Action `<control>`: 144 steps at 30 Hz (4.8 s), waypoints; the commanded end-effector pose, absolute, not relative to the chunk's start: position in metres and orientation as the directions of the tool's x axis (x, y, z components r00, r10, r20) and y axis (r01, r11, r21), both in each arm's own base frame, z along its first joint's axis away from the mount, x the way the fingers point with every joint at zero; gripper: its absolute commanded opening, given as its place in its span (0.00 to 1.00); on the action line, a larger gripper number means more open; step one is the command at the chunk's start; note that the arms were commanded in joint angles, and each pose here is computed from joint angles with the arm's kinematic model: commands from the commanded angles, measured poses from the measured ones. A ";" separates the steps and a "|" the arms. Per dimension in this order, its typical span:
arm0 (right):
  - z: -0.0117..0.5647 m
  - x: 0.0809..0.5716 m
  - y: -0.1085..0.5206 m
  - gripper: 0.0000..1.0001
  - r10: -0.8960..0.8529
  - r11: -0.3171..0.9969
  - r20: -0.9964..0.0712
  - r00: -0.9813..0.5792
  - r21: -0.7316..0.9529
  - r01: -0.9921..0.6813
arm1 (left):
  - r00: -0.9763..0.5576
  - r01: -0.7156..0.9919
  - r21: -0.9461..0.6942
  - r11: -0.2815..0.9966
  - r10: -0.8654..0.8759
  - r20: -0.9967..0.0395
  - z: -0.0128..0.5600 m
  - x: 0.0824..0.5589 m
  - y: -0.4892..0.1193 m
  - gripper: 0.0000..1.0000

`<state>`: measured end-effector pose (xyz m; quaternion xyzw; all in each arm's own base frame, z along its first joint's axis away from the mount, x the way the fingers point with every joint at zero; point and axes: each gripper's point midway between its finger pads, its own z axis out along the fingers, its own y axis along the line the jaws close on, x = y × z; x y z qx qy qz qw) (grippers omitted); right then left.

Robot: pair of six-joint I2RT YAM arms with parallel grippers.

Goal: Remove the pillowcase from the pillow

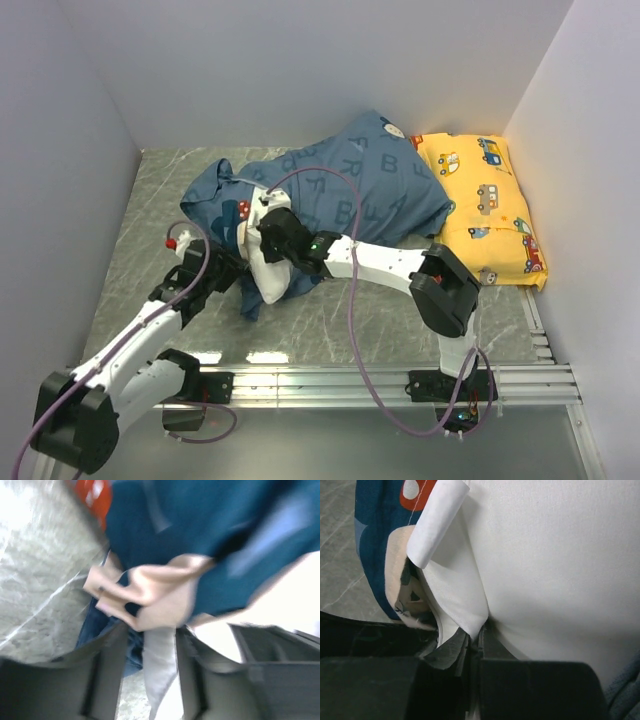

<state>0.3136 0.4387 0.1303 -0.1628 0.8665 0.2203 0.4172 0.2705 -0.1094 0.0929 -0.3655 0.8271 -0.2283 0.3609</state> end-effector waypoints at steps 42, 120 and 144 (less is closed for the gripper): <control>0.257 0.274 0.280 0.00 0.149 0.785 -0.809 -0.569 0.447 -0.430 | -0.264 -0.659 -0.452 0.601 -0.747 -0.610 0.110 0.385 0.028 0.00; 0.336 0.318 0.460 0.17 0.107 0.433 -0.699 -0.708 0.673 -0.599 | -0.262 -0.259 -0.697 0.669 -0.743 -0.616 0.227 0.332 -0.103 0.00; 0.201 0.299 0.321 0.72 0.045 0.844 -0.809 -0.586 0.345 -0.411 | -0.244 -0.197 -0.703 0.683 -0.729 -0.640 0.271 0.328 -0.100 0.00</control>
